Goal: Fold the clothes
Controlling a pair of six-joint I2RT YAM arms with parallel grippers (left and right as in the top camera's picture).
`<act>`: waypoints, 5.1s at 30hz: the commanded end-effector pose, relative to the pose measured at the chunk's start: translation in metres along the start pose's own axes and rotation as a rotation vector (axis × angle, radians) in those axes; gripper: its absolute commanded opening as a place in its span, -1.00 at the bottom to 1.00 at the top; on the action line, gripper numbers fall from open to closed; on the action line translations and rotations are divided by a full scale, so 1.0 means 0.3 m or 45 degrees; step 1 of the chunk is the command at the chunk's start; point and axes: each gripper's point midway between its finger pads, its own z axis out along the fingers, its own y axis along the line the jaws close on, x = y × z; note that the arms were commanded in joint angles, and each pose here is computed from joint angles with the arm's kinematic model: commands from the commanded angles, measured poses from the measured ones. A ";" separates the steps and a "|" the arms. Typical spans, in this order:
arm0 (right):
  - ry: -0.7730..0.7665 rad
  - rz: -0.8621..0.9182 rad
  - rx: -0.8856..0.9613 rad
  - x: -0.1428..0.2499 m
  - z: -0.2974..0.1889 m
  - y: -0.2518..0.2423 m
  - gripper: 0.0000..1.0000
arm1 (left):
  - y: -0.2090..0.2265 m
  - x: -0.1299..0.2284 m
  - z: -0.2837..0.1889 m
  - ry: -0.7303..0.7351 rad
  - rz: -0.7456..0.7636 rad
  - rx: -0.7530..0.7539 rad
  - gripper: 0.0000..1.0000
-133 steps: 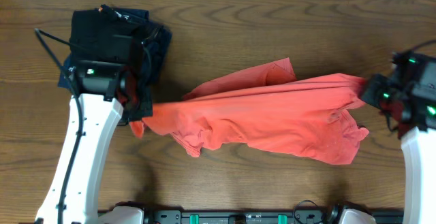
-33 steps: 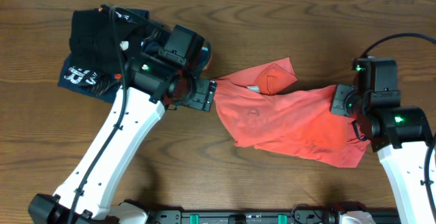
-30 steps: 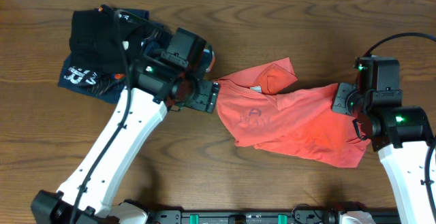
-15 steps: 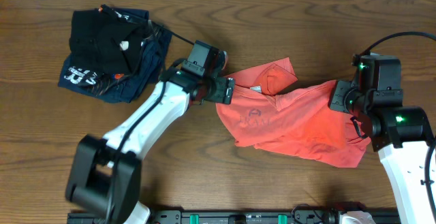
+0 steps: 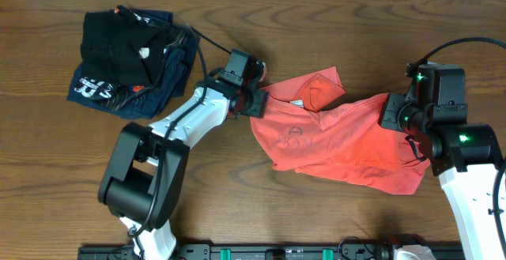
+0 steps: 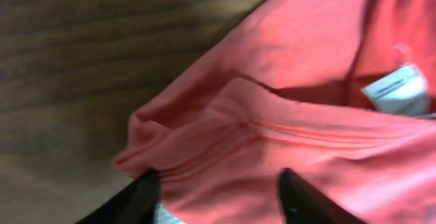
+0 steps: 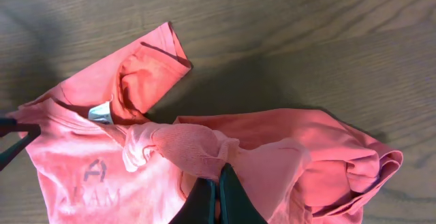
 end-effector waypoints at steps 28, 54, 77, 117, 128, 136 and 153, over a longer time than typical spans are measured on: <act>-0.010 -0.008 -0.002 -0.003 -0.007 -0.004 -0.97 | 0.031 -0.104 -0.159 -0.131 0.188 -0.142 -0.33; -0.018 -0.008 0.034 -0.006 -0.007 -0.021 -0.97 | 0.065 -0.030 -0.092 0.010 0.404 -0.177 -0.78; -0.048 0.024 0.022 -0.026 -0.007 -0.015 -0.97 | -0.020 -0.066 -0.054 -0.070 0.506 0.003 0.03; -0.147 0.054 0.141 -0.084 -0.015 -0.080 -0.98 | 0.038 -0.080 -0.337 -0.121 0.603 -0.241 -0.88; -0.285 0.235 0.178 -0.173 -0.050 -0.191 -0.98 | -0.006 -0.199 -1.100 -0.899 0.478 -0.476 -0.88; -0.112 0.223 -0.031 -0.086 -0.028 -0.101 -0.98 | -0.092 -0.067 -1.354 -1.145 0.497 -0.323 -0.88; 0.304 0.204 0.066 0.131 0.061 -0.133 -0.97 | -0.023 0.113 -0.673 -0.150 0.239 -0.139 -0.88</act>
